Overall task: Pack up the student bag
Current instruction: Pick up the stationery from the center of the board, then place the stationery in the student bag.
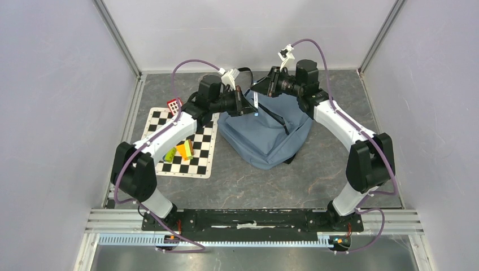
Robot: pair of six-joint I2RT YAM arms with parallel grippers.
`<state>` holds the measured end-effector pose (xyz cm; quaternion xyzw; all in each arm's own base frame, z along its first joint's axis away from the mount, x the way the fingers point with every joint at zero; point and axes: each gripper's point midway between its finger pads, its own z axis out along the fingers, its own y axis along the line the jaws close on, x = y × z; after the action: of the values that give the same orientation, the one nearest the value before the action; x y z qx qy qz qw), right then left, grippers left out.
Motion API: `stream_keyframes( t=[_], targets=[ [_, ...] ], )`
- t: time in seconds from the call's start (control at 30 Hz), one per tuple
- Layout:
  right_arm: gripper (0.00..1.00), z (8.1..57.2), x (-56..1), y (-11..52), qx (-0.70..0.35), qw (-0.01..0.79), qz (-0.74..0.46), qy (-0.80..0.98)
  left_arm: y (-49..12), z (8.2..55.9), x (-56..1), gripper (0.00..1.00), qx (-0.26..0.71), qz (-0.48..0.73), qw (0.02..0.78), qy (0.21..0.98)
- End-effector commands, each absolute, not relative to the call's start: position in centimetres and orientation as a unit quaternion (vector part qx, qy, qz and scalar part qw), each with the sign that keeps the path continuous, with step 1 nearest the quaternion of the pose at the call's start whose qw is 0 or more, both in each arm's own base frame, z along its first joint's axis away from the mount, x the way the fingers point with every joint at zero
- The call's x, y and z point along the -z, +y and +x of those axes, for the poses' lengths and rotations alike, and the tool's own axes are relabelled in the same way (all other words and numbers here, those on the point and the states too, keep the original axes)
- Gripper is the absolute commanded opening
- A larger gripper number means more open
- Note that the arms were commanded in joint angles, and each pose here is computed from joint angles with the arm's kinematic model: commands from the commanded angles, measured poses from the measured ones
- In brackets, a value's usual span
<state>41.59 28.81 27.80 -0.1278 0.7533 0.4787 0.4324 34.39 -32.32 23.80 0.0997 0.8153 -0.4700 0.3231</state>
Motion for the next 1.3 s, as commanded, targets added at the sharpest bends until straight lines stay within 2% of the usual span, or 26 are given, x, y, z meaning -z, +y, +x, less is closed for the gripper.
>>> stream_keyframes(
  t=[0.0, 0.03, 0.1, 0.13, 0.2, 0.37, 0.47, 0.8, 1.27],
  targets=[
    [0.06, 41.7, -29.9, 28.9, -0.479, 0.458, -0.141, 0.736, -33.0, 34.7, -25.2, 0.06, 0.49, 0.095, 0.334, 0.799],
    [0.0, 41.8, -29.8, 28.6, -0.468, 0.465, -0.143, 0.738, -33.0, 34.8, -25.2, 0.23, 0.488, 0.092, 0.335, 0.801],
    [0.0, 42.1, -29.8, 27.8, -0.44, 0.487, -0.146, 0.74, -32.8, 35.1, -25.0, 0.58, 0.48, 0.083, 0.336, 0.806],
    [0.0, 42.3, -30.1, 27.3, -0.424, 0.502, -0.146, 0.74, -32.6, 35.4, -24.6, 0.7, 0.47, 0.075, 0.337, 0.813],
    [0.0, 42.7, -30.0, 26.1, -0.385, 0.529, -0.152, 0.741, -32.0, 36.2, -23.5, 0.83, 0.44, 0.054, 0.336, 0.831],
    [0.0, 44.0, -30.6, 23.9, -0.308, 0.576, -0.156, 0.741, -30.7, 38.6, -20.5, 0.99, 0.343, 0.028, 0.301, 0.889],
    [0.0, 45.1, -29.4, 23.1, -0.277, 0.586, -0.155, 0.746, -30.5, 40.1, -18.4, 1.0, 0.293, 0.02, 0.266, 0.918],
    [0.0, 48.1, -26.8, 23.1, -0.281, 0.588, -0.161, 0.741, -30.7, 43.3, -15.1, 1.0, 0.23, 0.01, 0.236, 0.944],
    [0.0, 49.5, -23.5, 24.3, -0.283, 0.57, -0.191, 0.747, -30.8, 44.8, -13.2, 1.0, 0.217, 0.002, 0.229, 0.949]
  ],
)
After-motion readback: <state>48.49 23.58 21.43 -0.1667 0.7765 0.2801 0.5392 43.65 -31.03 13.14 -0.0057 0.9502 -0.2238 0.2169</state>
